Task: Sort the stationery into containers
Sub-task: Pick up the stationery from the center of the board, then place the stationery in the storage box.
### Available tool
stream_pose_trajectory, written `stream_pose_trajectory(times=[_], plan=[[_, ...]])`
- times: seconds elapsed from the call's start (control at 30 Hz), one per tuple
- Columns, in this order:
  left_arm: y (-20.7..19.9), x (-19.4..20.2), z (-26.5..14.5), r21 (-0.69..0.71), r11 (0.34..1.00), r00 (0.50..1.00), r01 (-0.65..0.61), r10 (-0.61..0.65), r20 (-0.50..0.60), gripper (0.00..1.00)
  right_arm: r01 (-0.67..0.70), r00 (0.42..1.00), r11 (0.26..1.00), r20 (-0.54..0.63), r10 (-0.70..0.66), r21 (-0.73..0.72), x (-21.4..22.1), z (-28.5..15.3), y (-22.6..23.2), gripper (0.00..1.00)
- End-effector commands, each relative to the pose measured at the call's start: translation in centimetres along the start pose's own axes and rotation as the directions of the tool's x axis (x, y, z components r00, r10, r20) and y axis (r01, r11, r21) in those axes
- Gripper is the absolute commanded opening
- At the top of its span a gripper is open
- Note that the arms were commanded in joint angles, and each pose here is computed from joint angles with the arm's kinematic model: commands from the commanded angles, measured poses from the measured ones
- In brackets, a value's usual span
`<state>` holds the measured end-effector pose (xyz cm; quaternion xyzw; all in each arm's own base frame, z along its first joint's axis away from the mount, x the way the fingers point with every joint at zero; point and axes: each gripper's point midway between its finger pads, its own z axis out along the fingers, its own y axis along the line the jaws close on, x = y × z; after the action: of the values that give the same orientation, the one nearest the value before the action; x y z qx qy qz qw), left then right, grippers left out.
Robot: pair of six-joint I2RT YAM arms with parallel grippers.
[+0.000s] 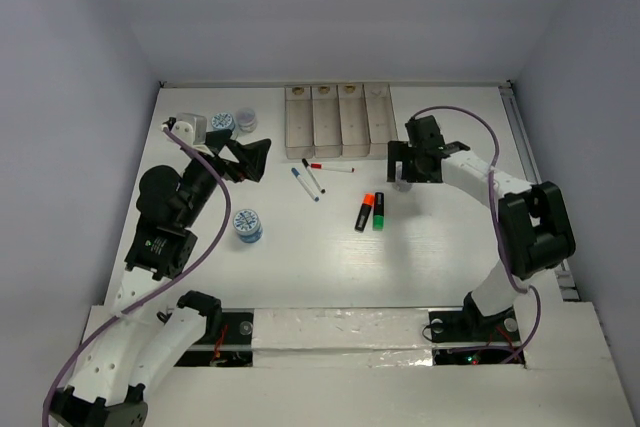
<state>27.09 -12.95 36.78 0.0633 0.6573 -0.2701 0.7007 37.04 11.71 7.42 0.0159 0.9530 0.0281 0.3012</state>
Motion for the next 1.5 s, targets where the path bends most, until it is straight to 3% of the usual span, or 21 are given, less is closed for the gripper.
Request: stream_pose_trajectory(times=[0.0, 0.27, 0.37, 0.4, 0.47, 0.5, 0.57, 0.83, 1.17, 1.47], plan=[[-0.4, -1.1, 0.1, 0.02, 1.0, 0.999, -0.018, 0.017, 0.048, 0.99, 0.007, 0.995, 1.0, 0.103, -0.008, 0.01, -3.9, 0.0, 0.5, 0.97], [-0.5, -0.9, 0.3, 0.028, 0.999, 0.999, -0.019, 0.018, 0.038, 0.99, 0.005, 0.995, 1.0, 0.098, -0.006, 0.013, -4.4, 1.9, 1.0, 0.84], [-0.5, -0.8, 0.4, 0.026, 0.999, 0.999, -0.02, 0.019, 0.035, 0.99, 0.002, 0.994, 1.0, 0.105, -0.004, 0.02, -4.6, 2.2, 1.0, 0.71], [-0.5, -0.8, 0.4, 0.027, 0.999, 0.999, -0.018, 0.017, 0.033, 0.99, 0.001, 0.994, 1.0, 0.108, -0.004, 0.025, -4.7, 2.2, 0.9, 0.58], [-0.5, -0.6, 0.5, 0.029, 0.999, 1.0, -0.017, 0.017, 0.027, 0.99, -0.005, 0.992, 0.999, 0.126, 0.0, 0.045, -5.4, 1.9, 0.6, 0.51], [-0.5, -0.6, 0.5, 0.032, 0.999, 1.0, -0.017, 0.017, 0.026, 0.99, -0.003, 0.99, 0.999, 0.141, -0.004, 0.049, -5.9, 1.5, 0.5, 0.41], [-0.5, -0.3, 0.7, 0.034, 0.999, 1.0, -0.015, 0.014, 0.019, 0.99, 0.003, 0.983, 0.999, 0.182, -0.012, 0.046, -7.6, 0.3, 1.0, 0.34], [-0.4, 0.2, 1.1, 0.034, 0.999, 1.0, -0.011, 0.011, 0.001, 0.99, 0.044, 0.892, 0.996, 0.453, -0.007, -0.073, -19.4, -6.9, 4.9, 0.32], [0.2, 1.0, 1.6, 0.014, 1.0, 1.0, -0.014, 0.014, -0.024, 0.99, 0.104, 0.814, 0.993, 0.579, -0.054, -0.054, -29.1, -2.1, 8.6, 0.32], [0.8, 1.6, 2.1, -0.009, 1.0, 0.999, -0.022, 0.021, -0.045, 0.99, 0.123, 0.81, 0.992, 0.578, -0.098, -0.005, -30.6, 3.7, 8.9, 0.31]])
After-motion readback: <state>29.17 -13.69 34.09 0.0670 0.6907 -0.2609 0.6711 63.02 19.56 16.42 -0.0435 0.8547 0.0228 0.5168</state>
